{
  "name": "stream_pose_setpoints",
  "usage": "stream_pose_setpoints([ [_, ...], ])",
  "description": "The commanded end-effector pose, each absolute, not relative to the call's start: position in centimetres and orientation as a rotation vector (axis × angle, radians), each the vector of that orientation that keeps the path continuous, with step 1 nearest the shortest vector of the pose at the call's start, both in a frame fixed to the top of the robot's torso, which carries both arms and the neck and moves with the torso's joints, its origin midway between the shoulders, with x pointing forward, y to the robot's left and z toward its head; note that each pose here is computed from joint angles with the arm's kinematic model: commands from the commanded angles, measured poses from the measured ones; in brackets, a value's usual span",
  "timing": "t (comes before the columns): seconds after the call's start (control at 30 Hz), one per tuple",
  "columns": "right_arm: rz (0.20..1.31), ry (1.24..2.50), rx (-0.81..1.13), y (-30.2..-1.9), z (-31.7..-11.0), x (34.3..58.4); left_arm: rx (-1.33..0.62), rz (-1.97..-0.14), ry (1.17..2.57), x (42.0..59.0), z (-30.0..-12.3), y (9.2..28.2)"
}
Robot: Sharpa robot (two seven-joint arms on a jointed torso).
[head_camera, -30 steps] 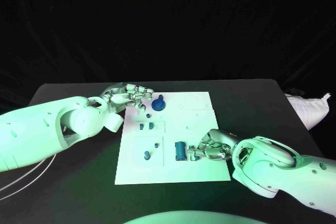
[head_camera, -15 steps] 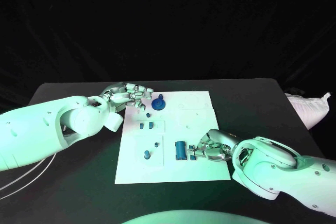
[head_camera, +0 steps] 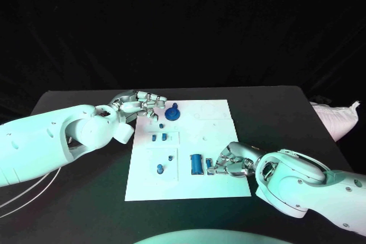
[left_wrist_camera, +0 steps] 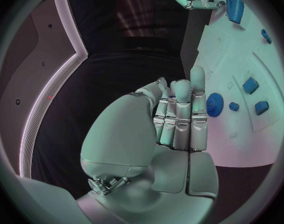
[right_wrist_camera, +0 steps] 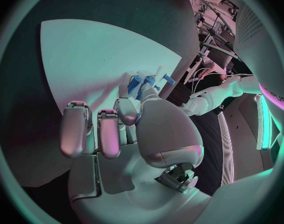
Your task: Assemble the parts on the task board
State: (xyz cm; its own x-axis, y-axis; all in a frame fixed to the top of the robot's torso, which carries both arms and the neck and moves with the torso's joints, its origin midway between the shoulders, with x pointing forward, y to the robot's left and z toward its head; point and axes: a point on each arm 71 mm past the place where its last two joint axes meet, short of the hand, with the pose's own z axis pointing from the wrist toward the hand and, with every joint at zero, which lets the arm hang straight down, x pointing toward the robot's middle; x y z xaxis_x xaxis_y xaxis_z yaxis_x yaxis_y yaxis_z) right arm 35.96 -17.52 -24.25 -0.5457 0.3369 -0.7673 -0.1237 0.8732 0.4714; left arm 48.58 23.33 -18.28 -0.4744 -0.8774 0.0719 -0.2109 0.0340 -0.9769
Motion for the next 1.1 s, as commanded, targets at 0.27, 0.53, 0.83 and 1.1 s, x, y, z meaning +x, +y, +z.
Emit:
stream_pose_setpoints([
  [0.27, 0.591, 2.106, 0.091, -17.3, -24.6, 35.8, -1.087, -1.494, 1.749, 48.5, -18.2, 23.1],
  [0.53, 0.584, 2.108, 0.090, -17.2, -24.7, 36.0, -1.087, -1.494, 1.749, 48.5, -18.2, 23.1],
  [0.83, 0.553, 2.107, 0.104, -17.6, -25.3, 36.9, -1.088, -1.493, 1.750, 48.6, -18.3, 23.2],
  [1.1, 0.567, 2.146, 0.099, -17.1, -25.9, 37.3, -1.090, -1.489, 1.748, 48.6, -18.3, 23.3],
])
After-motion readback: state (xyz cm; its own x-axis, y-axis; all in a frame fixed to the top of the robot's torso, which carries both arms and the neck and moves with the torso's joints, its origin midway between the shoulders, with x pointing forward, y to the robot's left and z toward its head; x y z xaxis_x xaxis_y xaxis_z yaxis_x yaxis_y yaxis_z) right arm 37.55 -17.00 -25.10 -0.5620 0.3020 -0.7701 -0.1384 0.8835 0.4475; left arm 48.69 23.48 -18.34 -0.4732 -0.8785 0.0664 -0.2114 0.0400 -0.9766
